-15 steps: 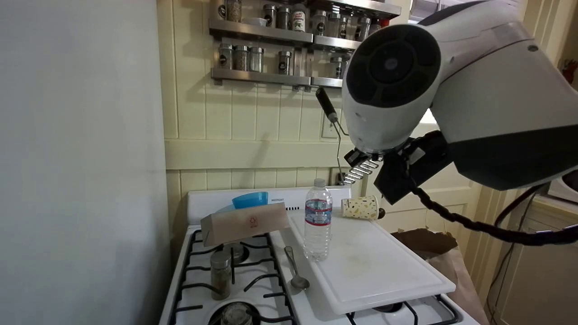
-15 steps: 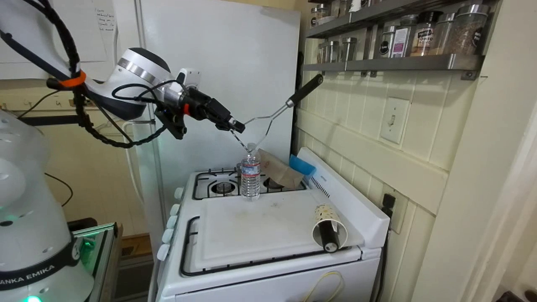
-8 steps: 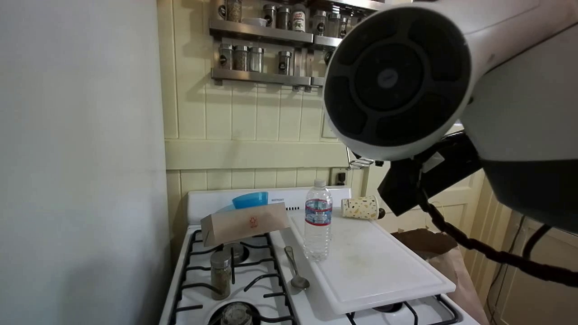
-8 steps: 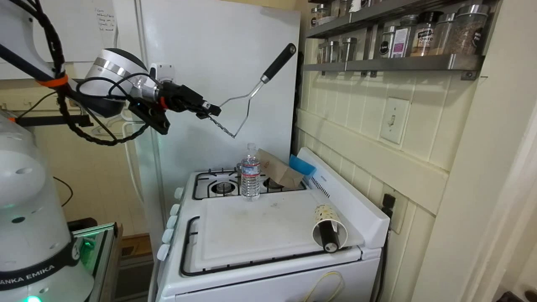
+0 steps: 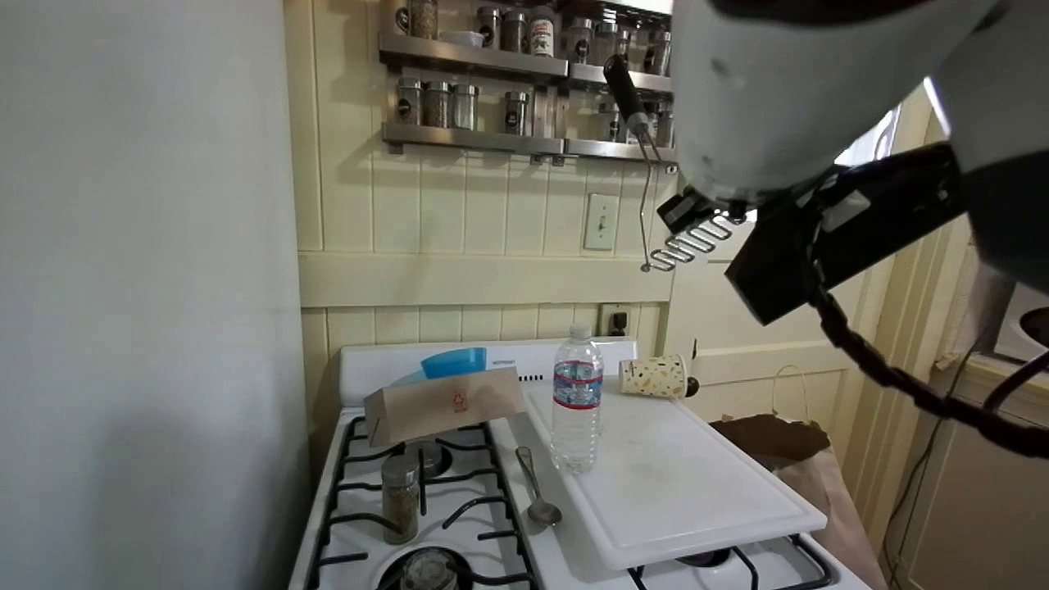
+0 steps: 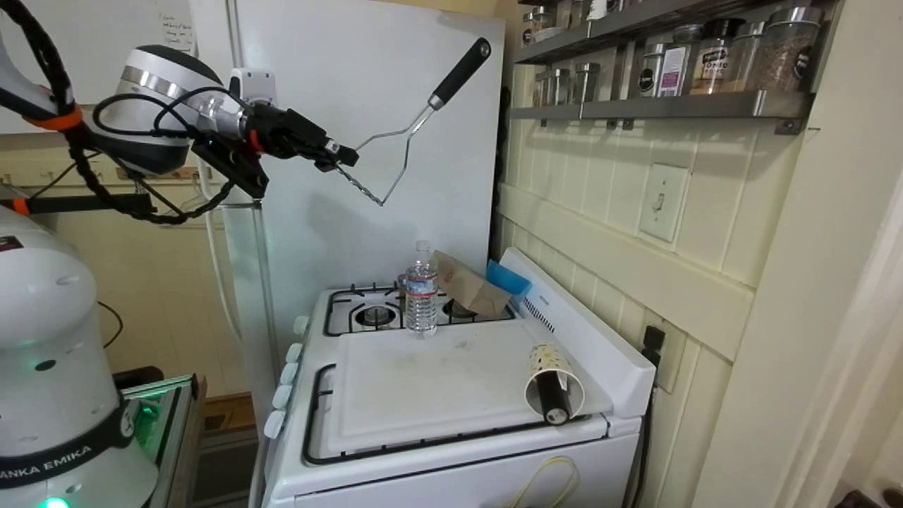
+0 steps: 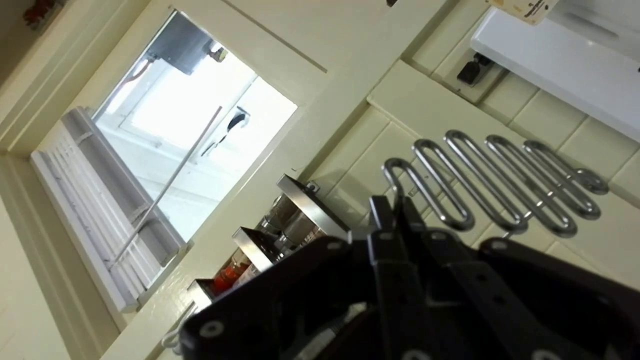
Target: Pick up the potato masher
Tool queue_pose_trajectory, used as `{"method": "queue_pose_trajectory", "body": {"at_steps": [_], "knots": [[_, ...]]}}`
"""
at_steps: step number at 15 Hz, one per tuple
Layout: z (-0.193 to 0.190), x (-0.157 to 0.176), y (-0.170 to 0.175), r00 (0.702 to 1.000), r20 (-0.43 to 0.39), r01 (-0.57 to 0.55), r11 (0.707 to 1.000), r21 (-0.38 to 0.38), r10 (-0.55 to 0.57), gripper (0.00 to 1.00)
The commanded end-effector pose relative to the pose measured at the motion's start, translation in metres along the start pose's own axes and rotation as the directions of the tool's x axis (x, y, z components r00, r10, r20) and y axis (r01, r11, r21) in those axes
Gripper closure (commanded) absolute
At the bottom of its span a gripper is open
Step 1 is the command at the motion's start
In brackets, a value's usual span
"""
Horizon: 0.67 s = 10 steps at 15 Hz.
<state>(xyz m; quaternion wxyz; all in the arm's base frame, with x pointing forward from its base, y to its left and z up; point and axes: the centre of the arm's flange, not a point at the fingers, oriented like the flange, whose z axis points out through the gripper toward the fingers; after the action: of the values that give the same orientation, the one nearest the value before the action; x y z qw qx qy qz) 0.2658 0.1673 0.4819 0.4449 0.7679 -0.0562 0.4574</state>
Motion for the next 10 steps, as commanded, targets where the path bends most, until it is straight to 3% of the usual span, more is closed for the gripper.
{"method": "queue_pose_trajectory", "body": {"at_steps": [1,2,3,5,6,10], "knots": [[0.045,-0.003,0.059,0.997,0.071,0.006,0.991,0.131,-0.016,0.99],[0.076,0.0,0.043,0.992,0.111,0.037,0.981,0.191,-0.059,0.99],[0.033,0.016,0.033,0.997,0.071,0.002,0.992,0.123,-0.011,0.94],[0.06,0.016,0.039,0.993,0.113,0.009,0.983,0.182,-0.03,0.94],[0.06,0.017,0.032,0.996,0.091,0.007,0.99,0.142,-0.02,0.99],[0.024,0.039,0.046,0.997,-0.072,-0.002,1.0,0.001,0.002,0.99]]}}
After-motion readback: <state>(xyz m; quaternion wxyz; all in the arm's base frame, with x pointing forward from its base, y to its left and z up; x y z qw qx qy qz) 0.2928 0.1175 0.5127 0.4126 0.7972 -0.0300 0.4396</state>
